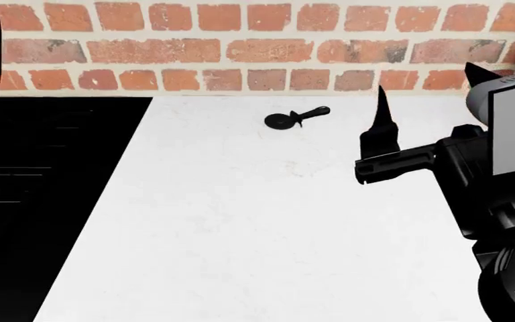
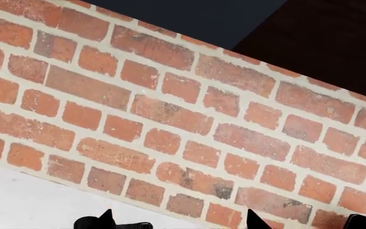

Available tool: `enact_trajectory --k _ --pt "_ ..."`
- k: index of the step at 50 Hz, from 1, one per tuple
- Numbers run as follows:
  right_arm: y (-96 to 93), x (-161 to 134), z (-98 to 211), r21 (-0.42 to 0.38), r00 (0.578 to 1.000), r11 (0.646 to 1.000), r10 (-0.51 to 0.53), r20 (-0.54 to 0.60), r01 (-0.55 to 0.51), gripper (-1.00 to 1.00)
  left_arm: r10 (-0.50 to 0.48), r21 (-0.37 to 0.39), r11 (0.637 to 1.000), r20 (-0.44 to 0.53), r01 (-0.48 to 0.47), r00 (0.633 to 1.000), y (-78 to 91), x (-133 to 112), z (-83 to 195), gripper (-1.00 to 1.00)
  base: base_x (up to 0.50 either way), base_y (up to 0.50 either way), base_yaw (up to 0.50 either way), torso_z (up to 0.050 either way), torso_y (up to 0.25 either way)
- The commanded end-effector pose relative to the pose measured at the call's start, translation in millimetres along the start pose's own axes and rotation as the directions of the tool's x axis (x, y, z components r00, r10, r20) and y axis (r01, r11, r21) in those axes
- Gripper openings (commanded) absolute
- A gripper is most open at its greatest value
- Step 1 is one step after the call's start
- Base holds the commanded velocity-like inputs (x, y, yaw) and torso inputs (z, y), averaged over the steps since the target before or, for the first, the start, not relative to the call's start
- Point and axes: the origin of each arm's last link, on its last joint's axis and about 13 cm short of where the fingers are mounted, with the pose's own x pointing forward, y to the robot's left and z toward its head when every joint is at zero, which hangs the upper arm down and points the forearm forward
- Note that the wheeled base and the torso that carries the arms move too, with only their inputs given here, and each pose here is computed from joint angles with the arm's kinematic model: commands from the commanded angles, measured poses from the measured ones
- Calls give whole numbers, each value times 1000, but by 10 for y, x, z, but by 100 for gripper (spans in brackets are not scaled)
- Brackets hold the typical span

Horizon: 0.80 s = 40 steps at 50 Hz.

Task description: A wet mug is on the counter and needs to be dried. Pick it up and place it upside down in the open cabinet.

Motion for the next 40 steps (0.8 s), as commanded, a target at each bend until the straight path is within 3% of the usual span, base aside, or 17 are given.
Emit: enact_trajectory --k 1,3,4,20,30,40 --pt "-6 -46 -20 -5 1000 1000 -6 -4 6 100 -22 4 1000 -232 23 972 -72 53 -578 -100 0 0 4 0 0" --pt "-7 -45 -15 -5 1000 1000 -7 -3 7 100 -25 -1 1000 -236 25 971 -73 51 -577 -100 0 0 1 0 0" --pt "-7 -44 -12 -6 1000 1000 -7 -3 7 100 -26 -2 1000 -237 26 971 -74 50 -576 100 0 0 4 0 0" --pt "4 -61 4 -1 1000 1000 -6 2 6 100 -31 5 999 -233 33 972 -65 43 -526 100 0 0 0 0 0" --pt "5 -70 -12 1 1000 1000 1 6 -1 100 -54 -34 998 -21 53 998 -64 78 -255 100 0 0 0 0 0" --pt "16 -89 -12 5 1000 1000 7 10 -7 100 -52 -53 997 83 57 995 -40 77 -90 100 0 0 0 0 0"
